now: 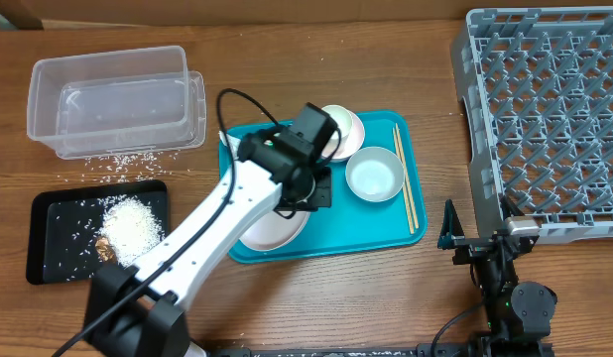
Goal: Sort waste into correct bins and load items into the dishwasher
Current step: 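Carry the empty plate back and set it on the teal tray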
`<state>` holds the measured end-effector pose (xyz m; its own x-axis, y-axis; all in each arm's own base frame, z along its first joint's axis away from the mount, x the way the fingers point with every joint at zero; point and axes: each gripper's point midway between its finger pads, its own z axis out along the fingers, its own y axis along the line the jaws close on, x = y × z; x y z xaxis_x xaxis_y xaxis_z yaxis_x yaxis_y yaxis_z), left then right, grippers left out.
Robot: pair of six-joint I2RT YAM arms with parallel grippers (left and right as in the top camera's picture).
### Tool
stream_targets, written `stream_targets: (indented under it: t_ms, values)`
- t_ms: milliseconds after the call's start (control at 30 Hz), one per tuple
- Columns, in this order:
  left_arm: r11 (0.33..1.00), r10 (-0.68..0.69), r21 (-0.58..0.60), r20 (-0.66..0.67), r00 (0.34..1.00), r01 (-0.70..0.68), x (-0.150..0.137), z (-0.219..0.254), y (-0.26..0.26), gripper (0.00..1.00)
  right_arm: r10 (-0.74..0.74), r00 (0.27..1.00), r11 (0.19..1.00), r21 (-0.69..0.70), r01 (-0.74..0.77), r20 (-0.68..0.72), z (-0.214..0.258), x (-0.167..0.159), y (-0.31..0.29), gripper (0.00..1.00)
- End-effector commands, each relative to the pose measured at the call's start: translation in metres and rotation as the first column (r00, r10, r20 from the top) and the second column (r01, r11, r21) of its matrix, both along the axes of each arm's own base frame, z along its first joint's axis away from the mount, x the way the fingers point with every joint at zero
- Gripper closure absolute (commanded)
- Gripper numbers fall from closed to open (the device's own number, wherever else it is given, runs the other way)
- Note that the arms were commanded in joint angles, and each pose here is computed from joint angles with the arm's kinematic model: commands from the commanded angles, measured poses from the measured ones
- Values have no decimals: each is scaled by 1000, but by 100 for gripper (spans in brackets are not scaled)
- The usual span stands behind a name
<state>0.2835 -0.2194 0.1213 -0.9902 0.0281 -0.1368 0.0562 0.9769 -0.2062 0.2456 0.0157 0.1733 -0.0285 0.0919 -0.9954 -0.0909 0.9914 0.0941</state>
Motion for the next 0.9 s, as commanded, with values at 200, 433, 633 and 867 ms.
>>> stream_targets:
  t_ms: [200, 433, 633, 867]
  values:
    - [994, 69, 93, -121, 990, -58, -4, -50, 0, 96, -5, 1000, 1000, 1, 5, 1, -2, 0, -1, 0]
    - [996, 51, 79, -110, 993, -43, 3, -58, -6, 40, -5, 1000, 1000, 1, 5, 1, -2, 0, -1, 0]
    - [998, -1, 65, -61, 998, 5, 18, -33, -10, 40, -5, 1000, 1000, 1, 5, 1, -2, 0, -1, 0]
    - [980, 129, 145, 55, 990, -136, 53, 27, 21, 38, -5, 1000, 1000, 1, 5, 1, -2, 0, -1, 0]
